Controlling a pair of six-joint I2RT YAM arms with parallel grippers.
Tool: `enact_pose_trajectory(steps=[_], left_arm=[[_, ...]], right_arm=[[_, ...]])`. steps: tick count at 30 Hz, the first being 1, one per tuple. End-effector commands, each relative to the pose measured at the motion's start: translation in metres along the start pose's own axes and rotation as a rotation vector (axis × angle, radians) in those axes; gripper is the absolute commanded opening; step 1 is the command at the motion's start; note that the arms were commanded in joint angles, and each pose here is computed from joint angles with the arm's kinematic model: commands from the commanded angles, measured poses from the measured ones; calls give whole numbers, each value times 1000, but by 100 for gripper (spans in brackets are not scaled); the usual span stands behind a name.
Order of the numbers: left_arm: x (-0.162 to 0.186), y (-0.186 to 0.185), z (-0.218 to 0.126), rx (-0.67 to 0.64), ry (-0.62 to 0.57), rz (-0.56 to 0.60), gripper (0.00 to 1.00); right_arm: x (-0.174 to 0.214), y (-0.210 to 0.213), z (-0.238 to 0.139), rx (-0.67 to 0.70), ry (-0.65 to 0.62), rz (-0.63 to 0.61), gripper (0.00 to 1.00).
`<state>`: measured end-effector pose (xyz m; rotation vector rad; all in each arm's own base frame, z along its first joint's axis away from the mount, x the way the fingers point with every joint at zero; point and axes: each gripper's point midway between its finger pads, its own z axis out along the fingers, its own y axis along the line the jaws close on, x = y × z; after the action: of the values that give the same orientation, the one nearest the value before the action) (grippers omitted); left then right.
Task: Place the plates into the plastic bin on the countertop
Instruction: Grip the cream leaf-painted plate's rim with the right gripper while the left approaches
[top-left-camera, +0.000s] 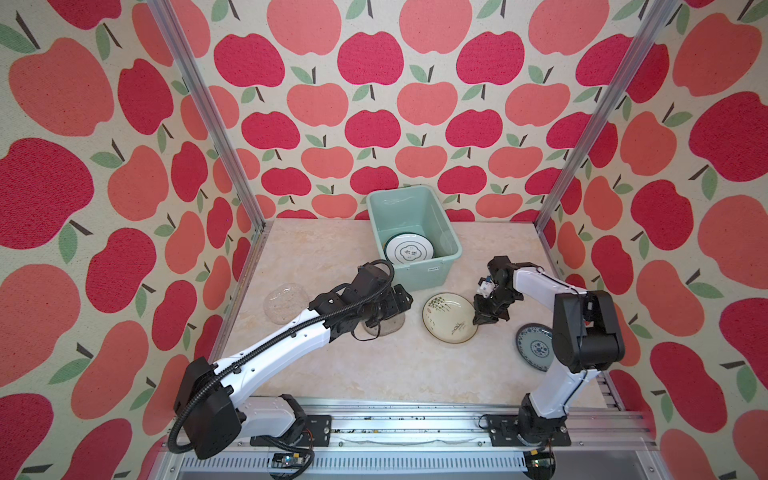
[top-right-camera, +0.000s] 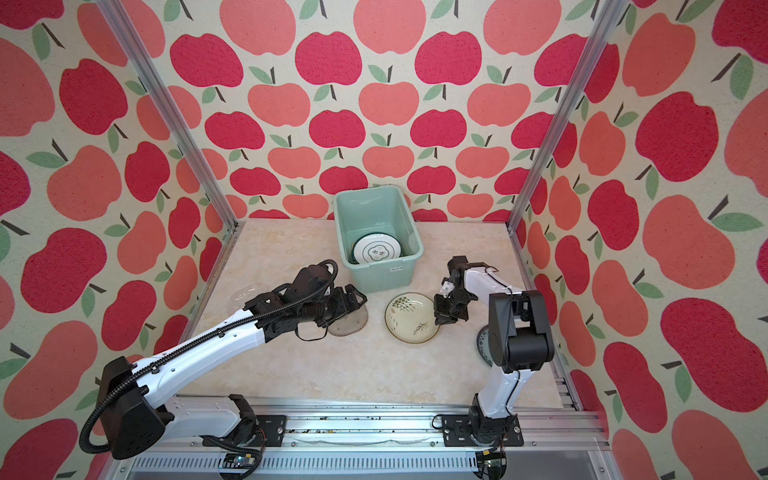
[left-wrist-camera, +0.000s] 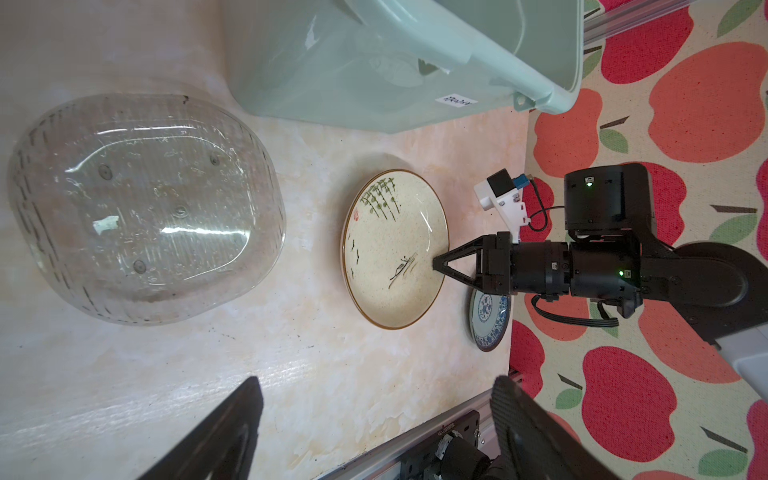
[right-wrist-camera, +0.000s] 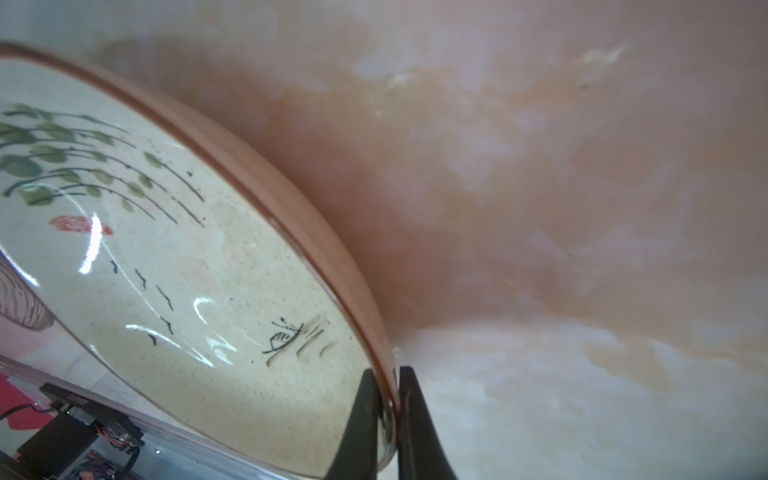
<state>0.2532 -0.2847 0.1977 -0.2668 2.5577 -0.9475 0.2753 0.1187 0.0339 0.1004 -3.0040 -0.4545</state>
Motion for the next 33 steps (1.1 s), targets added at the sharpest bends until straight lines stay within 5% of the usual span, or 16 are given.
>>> enact_pose_trajectory(steps=[1,11,20,33], left_arm=[[14,8,15,-21,71,10,86],[41,21,35,-111,218,-73,79],[76,16,68,-126,386,-118,77],[91,27,109,-168,473,-193,72]], right_arm=[[46,-16,16,143,178,-100,0],[48,-15,17,185,211,-165,0],[43,-3,7,131,157,-166,33],[28,18,-12,-163,49,-73,49]])
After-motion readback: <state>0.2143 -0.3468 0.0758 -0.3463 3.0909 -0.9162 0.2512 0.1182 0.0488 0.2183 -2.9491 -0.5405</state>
